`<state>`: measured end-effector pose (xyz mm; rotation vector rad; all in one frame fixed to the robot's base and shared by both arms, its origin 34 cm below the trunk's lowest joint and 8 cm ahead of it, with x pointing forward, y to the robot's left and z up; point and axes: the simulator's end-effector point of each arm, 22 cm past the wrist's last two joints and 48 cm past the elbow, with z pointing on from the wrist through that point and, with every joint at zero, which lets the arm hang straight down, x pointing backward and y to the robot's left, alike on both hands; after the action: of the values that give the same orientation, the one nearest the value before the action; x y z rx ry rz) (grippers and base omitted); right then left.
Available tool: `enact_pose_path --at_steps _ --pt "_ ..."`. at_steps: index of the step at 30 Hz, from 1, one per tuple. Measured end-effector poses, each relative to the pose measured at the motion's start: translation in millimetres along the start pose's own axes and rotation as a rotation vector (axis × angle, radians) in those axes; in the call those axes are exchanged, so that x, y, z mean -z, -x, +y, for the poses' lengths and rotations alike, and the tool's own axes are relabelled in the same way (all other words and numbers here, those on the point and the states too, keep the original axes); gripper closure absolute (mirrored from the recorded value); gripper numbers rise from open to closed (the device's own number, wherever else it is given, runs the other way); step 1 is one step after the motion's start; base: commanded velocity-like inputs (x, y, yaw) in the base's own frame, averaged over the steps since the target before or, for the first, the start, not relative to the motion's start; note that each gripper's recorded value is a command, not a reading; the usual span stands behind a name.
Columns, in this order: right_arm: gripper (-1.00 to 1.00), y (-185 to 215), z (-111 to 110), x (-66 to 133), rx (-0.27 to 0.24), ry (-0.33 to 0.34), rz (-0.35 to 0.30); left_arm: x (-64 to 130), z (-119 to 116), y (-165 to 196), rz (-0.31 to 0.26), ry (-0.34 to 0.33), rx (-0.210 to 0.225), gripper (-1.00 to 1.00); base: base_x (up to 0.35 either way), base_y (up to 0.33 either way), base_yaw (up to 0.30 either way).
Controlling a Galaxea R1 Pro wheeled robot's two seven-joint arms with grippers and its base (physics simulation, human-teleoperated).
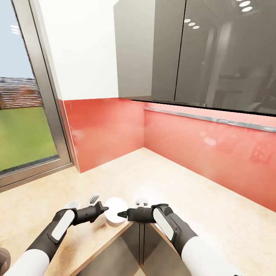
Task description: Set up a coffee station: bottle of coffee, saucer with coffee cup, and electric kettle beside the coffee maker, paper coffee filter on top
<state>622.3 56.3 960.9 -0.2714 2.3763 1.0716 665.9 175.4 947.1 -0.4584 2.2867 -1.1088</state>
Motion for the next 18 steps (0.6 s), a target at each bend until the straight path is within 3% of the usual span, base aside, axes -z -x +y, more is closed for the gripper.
enact_pose_path --at_steps 4,6,10,18 --pt "-1.0 40.2 30.1 14.4 0.075 0.047 -0.095 2.5 -14.6 -3.5 0.02 -0.074 -0.006 1.0 0.0 0.0 0.0" --pt "-1.0 54.9 33.9 24.5 0.106 0.05 -0.13 9.0 -2.8 -10.5 0.042 -0.071 -0.004 1.0 0.0 0.0 0.0" --pt "-1.0 56.9 32.0 26.7 0.11 0.047 -0.134 16.0 10.4 -14.5 0.046 -0.058 0.009 1.0 -0.026 0.0 0.0" --pt "-1.0 57.2 31.5 26.5 0.11 0.047 -0.134 16.5 12.9 -15.8 0.048 -0.056 0.011 1.0 -0.304 0.0 0.0"
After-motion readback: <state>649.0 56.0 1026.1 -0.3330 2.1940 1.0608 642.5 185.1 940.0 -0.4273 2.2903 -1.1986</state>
